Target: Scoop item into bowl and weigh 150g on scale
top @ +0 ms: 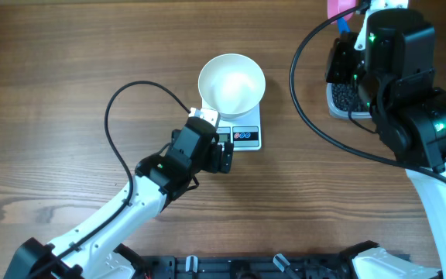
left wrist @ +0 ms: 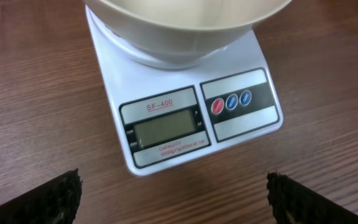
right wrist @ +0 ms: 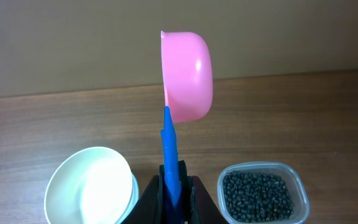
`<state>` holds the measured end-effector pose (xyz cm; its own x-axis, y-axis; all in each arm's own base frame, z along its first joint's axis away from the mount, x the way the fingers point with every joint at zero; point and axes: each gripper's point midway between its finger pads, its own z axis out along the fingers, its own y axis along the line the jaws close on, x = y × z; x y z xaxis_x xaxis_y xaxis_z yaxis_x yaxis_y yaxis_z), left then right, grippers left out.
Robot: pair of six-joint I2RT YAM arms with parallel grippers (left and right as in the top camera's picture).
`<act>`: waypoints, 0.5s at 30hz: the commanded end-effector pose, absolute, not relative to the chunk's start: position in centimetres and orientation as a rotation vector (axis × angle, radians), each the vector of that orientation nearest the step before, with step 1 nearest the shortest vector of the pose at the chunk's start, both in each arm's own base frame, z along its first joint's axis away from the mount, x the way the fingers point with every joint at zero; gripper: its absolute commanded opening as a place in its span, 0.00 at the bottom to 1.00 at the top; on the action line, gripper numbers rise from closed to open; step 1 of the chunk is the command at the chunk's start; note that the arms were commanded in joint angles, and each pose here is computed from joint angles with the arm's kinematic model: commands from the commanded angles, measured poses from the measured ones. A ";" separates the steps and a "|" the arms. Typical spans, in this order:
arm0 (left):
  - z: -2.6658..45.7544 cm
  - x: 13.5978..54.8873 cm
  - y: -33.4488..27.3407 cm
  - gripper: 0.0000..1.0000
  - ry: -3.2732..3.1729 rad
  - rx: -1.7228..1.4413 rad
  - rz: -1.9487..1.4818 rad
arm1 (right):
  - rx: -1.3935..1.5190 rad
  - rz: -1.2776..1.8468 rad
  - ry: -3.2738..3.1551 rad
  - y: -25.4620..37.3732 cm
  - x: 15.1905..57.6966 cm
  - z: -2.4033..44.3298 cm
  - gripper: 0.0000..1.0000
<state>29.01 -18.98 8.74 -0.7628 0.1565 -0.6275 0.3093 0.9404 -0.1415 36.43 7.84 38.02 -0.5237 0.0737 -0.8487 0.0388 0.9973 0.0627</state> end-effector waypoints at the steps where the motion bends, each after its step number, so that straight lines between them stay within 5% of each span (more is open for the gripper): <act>1: 9.5 30.3 -19.7 1.00 2.363 0.355 -0.316 | 0.085 0.049 2.123 7.8 36.5 38.0 0.04; 15: 6.9 31.3 -18.9 1.00 2.400 0.332 -0.199 | 0.082 0.045 2.130 7.8 36.5 37.8 0.04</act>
